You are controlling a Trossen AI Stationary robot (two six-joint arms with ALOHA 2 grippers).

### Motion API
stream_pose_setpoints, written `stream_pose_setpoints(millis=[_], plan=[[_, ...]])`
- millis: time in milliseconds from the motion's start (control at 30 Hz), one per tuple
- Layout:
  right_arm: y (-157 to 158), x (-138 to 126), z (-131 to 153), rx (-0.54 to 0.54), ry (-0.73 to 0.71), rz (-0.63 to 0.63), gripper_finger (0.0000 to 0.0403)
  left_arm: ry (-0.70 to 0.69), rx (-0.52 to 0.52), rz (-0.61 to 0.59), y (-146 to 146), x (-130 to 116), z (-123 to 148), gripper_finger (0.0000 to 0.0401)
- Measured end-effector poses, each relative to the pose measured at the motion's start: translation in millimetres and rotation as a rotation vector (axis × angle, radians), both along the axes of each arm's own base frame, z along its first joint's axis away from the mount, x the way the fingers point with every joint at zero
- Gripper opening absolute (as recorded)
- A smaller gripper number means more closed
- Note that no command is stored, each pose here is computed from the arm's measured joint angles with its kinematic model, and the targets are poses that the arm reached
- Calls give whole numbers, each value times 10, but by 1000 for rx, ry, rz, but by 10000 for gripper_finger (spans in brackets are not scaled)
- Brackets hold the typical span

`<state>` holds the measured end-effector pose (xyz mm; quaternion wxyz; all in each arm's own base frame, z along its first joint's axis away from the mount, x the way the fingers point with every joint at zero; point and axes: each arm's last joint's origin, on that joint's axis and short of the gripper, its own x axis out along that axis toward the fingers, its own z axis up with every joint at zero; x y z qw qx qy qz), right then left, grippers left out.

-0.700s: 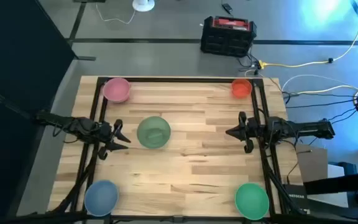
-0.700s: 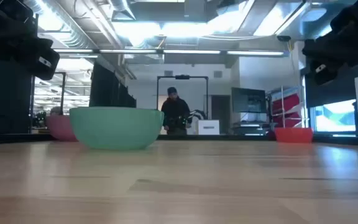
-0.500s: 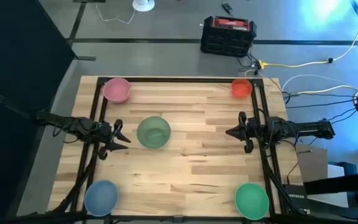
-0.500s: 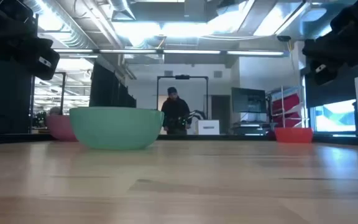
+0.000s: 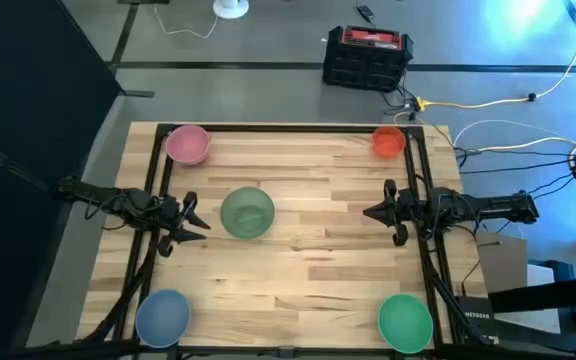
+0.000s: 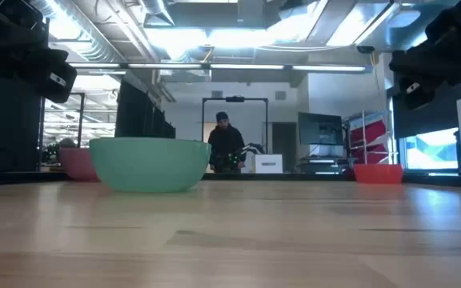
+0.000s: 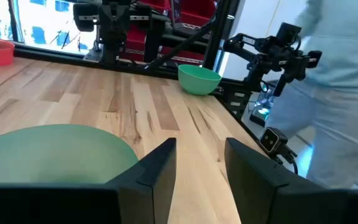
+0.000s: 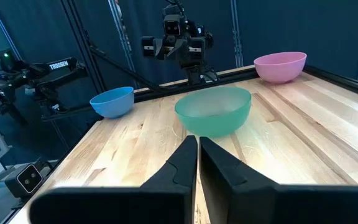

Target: Nest bowls inside each other

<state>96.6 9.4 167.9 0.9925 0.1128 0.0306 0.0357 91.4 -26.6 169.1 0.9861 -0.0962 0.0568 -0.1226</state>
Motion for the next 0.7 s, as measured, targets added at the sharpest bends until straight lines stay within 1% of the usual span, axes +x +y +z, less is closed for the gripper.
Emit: stream_pose_setpoints(millis=[400,700], plan=[[0,0,2,-1,-2,-1,1,0,0,0,0,0,0,120],[-12,2,48,166,-41,-45,1,-84,-244,61,27,11,127,120]])
